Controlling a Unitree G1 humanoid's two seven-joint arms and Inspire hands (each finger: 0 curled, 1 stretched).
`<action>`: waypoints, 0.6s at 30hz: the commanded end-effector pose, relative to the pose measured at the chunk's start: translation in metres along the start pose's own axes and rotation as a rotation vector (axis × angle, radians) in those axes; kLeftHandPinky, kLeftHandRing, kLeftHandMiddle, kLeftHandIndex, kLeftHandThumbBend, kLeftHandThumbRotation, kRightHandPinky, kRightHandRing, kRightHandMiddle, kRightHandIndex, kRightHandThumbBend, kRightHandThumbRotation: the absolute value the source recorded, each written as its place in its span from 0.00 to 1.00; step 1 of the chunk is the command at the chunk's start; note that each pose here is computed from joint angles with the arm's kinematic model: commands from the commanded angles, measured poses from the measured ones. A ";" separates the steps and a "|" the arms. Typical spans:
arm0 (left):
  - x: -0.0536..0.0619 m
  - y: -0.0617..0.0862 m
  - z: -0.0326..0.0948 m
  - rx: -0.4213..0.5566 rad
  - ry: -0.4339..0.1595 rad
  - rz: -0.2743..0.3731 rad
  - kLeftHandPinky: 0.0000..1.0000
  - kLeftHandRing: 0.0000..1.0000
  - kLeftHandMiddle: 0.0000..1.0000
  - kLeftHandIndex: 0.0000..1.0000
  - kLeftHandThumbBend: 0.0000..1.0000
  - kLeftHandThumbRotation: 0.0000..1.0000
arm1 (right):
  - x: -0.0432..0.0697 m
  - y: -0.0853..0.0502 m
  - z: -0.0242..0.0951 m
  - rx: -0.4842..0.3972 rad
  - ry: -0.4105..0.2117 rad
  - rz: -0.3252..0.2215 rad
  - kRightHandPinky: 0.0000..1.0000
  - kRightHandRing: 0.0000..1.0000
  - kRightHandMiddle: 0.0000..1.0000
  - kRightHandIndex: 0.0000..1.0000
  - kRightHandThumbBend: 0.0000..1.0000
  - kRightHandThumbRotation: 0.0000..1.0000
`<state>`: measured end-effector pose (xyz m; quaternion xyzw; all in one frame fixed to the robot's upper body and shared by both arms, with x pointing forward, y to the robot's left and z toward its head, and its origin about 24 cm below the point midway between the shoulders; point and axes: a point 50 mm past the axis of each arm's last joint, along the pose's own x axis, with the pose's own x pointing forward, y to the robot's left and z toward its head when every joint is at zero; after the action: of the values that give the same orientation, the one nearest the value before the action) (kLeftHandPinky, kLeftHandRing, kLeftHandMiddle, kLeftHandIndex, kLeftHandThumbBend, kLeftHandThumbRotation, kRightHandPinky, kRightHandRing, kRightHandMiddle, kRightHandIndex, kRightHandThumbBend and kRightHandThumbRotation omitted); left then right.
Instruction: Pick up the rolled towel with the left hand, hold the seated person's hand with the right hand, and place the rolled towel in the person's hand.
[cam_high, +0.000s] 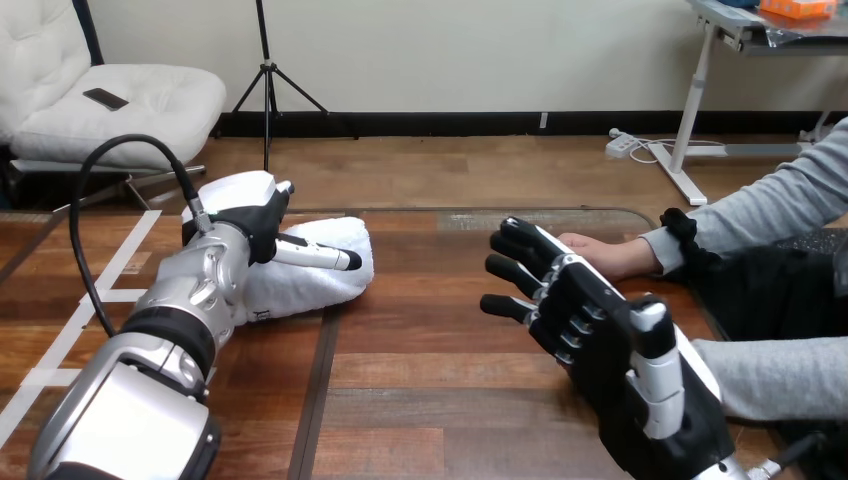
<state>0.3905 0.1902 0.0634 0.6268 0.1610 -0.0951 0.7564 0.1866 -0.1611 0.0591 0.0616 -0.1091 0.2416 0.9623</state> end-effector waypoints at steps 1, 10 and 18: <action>0.000 0.008 -0.005 0.017 0.016 0.023 0.97 0.97 0.98 0.97 1.00 0.69 | 0.008 0.001 0.021 -0.035 -0.099 0.021 0.84 0.93 0.94 0.91 0.90 1.00; 0.000 0.007 -0.010 0.020 0.031 0.013 0.97 0.98 0.98 0.97 1.00 0.64 | 0.007 0.002 0.023 -0.026 -0.104 0.028 0.86 0.94 0.94 0.91 0.90 1.00; -0.001 0.005 -0.014 0.032 0.053 -0.003 0.99 0.99 0.99 0.98 1.00 0.65 | 0.007 0.002 0.025 -0.019 -0.115 0.034 0.87 0.94 0.93 0.91 0.90 1.00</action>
<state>0.3864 0.1950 0.0562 0.6267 0.1829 -0.0970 0.7513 0.1827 -0.1608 0.0682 0.0660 -0.1276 0.2444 0.9590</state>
